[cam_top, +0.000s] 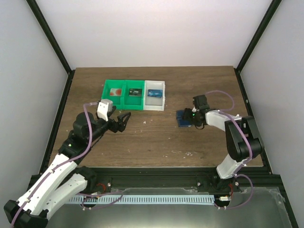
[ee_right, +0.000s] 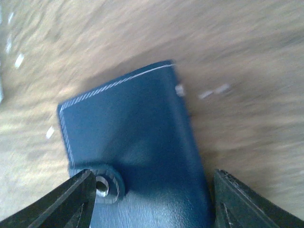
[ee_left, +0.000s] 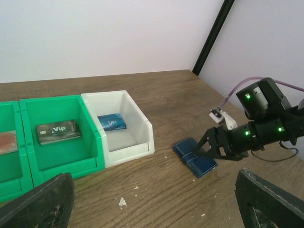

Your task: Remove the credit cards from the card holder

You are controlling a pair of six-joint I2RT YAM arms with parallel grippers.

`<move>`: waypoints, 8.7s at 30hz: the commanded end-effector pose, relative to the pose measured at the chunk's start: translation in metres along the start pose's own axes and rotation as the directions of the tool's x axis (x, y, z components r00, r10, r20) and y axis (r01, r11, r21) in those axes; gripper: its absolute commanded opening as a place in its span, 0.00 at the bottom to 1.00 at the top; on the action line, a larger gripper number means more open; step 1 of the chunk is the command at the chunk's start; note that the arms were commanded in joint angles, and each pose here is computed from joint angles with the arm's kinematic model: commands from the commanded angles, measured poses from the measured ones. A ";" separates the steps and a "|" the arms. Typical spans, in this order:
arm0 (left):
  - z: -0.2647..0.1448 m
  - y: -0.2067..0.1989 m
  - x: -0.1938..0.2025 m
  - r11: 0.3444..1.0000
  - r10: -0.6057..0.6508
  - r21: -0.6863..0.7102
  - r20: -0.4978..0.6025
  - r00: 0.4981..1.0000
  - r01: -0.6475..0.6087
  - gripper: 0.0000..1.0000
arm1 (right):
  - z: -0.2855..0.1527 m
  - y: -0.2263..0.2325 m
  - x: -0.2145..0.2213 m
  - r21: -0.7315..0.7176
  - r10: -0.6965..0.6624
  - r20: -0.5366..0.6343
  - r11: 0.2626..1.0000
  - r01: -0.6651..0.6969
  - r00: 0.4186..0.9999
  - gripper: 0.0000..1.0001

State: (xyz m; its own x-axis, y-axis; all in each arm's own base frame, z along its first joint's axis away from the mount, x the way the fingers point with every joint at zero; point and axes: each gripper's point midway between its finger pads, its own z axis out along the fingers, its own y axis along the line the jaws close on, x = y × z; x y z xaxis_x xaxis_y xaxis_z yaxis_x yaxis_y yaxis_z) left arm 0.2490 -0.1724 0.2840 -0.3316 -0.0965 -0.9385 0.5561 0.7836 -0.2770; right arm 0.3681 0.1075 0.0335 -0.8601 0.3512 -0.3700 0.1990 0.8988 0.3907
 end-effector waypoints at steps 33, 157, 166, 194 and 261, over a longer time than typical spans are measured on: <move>0.010 0.007 0.011 1.000 0.011 -0.024 -0.042 0.999 -0.012 0.93 | 0.021 0.050 0.013 -0.161 0.105 0.017 0.982 -0.101 0.994 0.45; 0.126 -0.051 0.208 0.860 -0.329 0.063 -0.691 0.644 0.506 0.45 | -0.072 0.152 0.140 -0.556 -0.110 -0.172 0.831 -0.004 0.979 0.00; 0.128 -0.050 0.227 0.854 -0.326 0.052 -0.721 0.611 0.518 0.45 | -0.086 0.157 0.144 -0.611 -0.130 -0.163 0.792 0.004 0.978 0.00; 0.121 -0.033 0.217 0.912 -0.307 -0.018 -0.693 0.652 0.410 0.00 | -0.063 0.128 0.145 -0.488 -0.150 -0.129 0.870 0.069 0.980 0.01; 0.098 -0.076 0.154 0.832 -0.301 0.199 -0.621 0.723 0.518 0.00 | -0.040 0.104 0.139 -0.246 -0.345 -0.161 0.921 0.301 0.925 0.49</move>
State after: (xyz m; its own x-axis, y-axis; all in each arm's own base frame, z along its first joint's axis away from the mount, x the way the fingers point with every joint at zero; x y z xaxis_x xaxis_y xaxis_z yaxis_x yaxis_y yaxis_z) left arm 0.2269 -0.3071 0.1266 -0.9077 0.0779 -0.4124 0.3955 0.4877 -0.7783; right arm 0.2441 0.2451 0.0572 -0.9462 -0.0103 -0.3235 -0.1883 0.8306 0.5241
